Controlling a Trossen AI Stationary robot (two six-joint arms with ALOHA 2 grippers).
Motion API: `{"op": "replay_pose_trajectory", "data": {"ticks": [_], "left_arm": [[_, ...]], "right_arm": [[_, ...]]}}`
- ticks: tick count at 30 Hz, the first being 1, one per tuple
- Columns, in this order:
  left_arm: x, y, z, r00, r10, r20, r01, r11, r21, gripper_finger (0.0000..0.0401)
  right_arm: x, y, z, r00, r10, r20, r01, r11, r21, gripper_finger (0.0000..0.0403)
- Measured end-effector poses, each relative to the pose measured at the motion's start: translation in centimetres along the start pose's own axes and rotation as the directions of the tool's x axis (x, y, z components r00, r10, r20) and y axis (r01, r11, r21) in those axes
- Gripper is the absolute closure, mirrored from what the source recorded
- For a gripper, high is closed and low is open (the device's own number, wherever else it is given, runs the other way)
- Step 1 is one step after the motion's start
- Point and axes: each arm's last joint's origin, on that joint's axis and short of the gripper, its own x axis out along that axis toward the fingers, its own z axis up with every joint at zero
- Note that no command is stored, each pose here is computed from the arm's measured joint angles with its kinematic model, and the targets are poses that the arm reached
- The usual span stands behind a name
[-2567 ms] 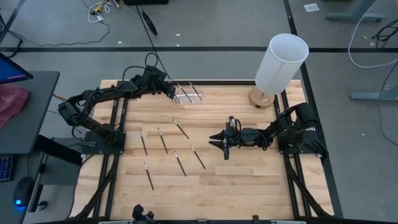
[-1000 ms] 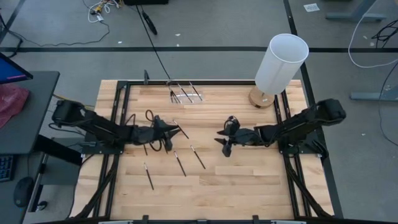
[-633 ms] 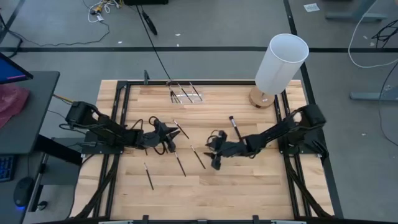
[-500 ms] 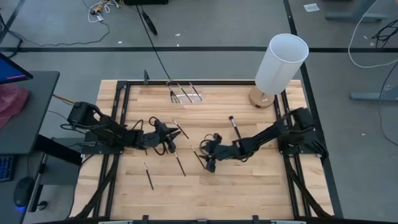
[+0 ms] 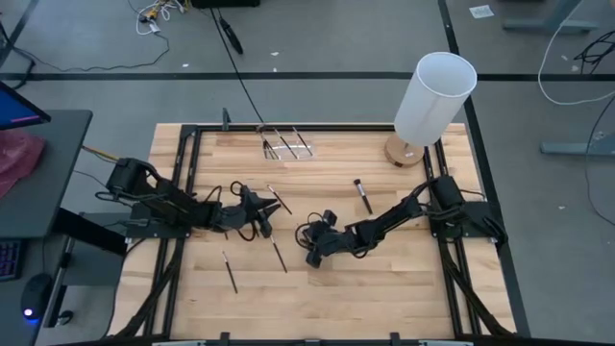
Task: Put items in baskets/containers
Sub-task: Put the black eyeshadow brush into the transparent organizer
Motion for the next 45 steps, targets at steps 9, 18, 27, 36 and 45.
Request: {"op": "replay_pose_trajectory", "data": {"ticks": [9,18,27,36,45], "left_arm": [[0.0,-0.1,0.2,1.0,-0.007,0.015,0.007,1.0,-0.013,0.0312],[-0.1,-0.2,0.1,1.0,-0.029,0.007,0.029,1.0,-0.002,0.0312],[-1.0,-1.7,0.4,0.989,-0.139,0.057,0.134,0.987,0.091,0.0312],[-1.3,-2.4,0.5,0.962,-0.27,0.039,0.259,0.949,0.179,0.0312],[-1.3,-4.5,2.4,0.832,-0.548,0.086,0.52,0.825,0.224,0.0311]], "right_arm": [[1.3,-0.3,-1.9,0.998,-0.05,-0.031,0.049,0.999,-0.017,0.0366],[1.3,-0.5,-2.1,0.999,-0.038,-0.028,0.035,0.993,-0.109,0.0393],[-1.6,-2.3,-3.2,0.977,0.168,0.129,-0.161,0.985,-0.065,0.0398],[-5.4,-3.8,-2.7,0.802,0.405,0.44,-0.439,0.898,-0.027,0.0399],[-6.3,-2.6,0.6,0.609,0.522,0.597,-0.539,0.825,-0.172,0.0398]]}}
